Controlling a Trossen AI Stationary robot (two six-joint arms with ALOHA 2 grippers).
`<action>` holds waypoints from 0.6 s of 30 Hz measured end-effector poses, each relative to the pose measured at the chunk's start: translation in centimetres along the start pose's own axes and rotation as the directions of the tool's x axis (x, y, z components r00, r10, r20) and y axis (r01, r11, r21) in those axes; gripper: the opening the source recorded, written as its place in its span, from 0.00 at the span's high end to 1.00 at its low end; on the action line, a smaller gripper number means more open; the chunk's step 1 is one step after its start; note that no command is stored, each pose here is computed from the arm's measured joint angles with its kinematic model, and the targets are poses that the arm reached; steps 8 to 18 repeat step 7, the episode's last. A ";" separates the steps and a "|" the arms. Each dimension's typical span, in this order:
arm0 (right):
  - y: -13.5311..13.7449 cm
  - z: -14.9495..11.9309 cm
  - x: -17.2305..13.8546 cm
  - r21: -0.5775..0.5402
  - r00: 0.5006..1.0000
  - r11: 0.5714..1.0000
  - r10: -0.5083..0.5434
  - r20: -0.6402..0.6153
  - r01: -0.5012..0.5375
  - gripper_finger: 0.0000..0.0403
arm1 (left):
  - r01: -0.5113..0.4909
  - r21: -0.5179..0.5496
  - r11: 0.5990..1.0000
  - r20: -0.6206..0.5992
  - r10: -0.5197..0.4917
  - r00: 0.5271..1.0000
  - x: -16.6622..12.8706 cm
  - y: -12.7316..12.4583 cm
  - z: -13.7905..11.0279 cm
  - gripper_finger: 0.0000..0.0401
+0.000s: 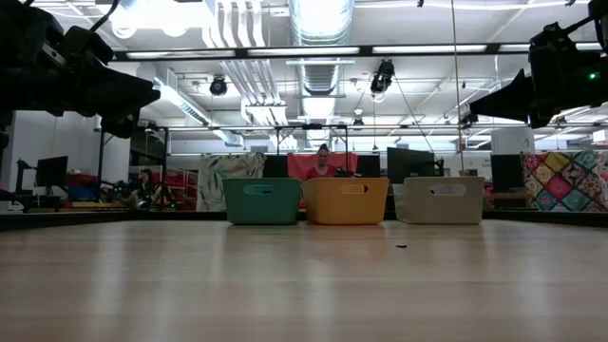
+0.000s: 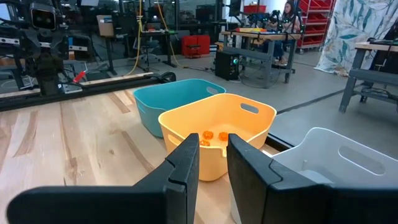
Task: Sort Halloween decoration
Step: Return to Home Position
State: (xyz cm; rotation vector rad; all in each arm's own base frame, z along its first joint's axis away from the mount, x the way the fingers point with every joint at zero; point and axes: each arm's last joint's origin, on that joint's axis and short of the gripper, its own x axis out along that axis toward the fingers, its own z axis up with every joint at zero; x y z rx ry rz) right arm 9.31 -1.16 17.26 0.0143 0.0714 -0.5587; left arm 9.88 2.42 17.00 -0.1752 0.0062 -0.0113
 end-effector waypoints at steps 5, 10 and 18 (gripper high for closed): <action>0.0 0.0 0.0 0.000 1.000 1.000 0.000 0.000 0.000 0.82 | 0.001 0.001 1.000 0.003 -0.001 1.000 0.0 0.0 0.0 0.81; 0.0 0.0 0.0 0.000 1.000 1.000 0.001 0.000 -0.001 0.82 | 0.001 0.001 1.000 0.003 -0.001 1.000 0.0 0.0 0.0 0.81; 0.0 0.0 0.0 0.000 1.000 1.000 0.001 0.000 -0.001 0.82 | 0.001 0.001 1.000 0.003 -0.001 1.000 0.0 0.0 0.0 0.81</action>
